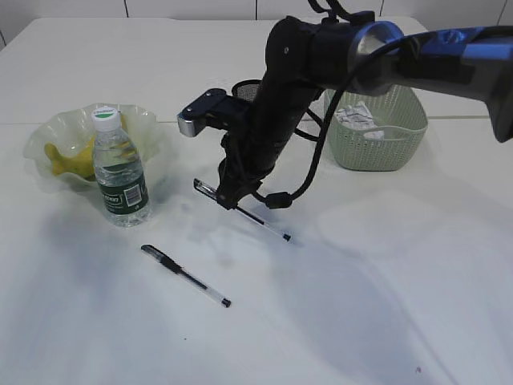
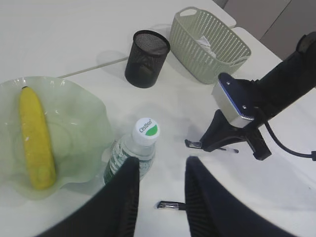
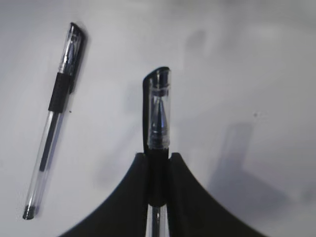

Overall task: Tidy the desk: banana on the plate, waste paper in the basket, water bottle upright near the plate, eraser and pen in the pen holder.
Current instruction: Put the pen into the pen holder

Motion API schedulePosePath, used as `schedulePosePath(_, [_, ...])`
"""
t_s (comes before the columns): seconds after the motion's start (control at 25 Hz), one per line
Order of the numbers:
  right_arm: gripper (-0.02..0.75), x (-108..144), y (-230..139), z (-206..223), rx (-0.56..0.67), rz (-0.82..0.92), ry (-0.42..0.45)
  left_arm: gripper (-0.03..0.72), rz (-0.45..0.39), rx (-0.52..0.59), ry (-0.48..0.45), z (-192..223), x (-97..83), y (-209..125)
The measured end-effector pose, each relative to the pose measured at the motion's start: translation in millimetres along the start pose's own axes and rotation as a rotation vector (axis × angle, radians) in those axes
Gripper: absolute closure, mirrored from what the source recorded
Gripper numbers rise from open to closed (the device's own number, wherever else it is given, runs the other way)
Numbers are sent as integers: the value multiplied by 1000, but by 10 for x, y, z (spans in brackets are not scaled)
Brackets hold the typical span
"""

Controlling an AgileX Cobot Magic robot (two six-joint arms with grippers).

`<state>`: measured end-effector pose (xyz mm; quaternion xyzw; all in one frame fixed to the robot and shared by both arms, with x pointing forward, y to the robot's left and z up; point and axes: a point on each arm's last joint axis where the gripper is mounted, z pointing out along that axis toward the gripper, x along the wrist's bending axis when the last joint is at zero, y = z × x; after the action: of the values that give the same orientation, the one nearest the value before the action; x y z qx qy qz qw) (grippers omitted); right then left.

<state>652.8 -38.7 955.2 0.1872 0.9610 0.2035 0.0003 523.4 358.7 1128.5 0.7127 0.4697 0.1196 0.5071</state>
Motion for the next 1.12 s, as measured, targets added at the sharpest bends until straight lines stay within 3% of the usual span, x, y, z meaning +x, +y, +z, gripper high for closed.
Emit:
schedulePosePath(0.44, [691, -287, 177, -291, -213, 48, -135, 473, 1, 2, 1, 0, 1, -2])
schedulePosePath(1.12, [691, -669, 224, -689, -534, 89, -209, 473, 3, 7, 3, 0, 3, -6])
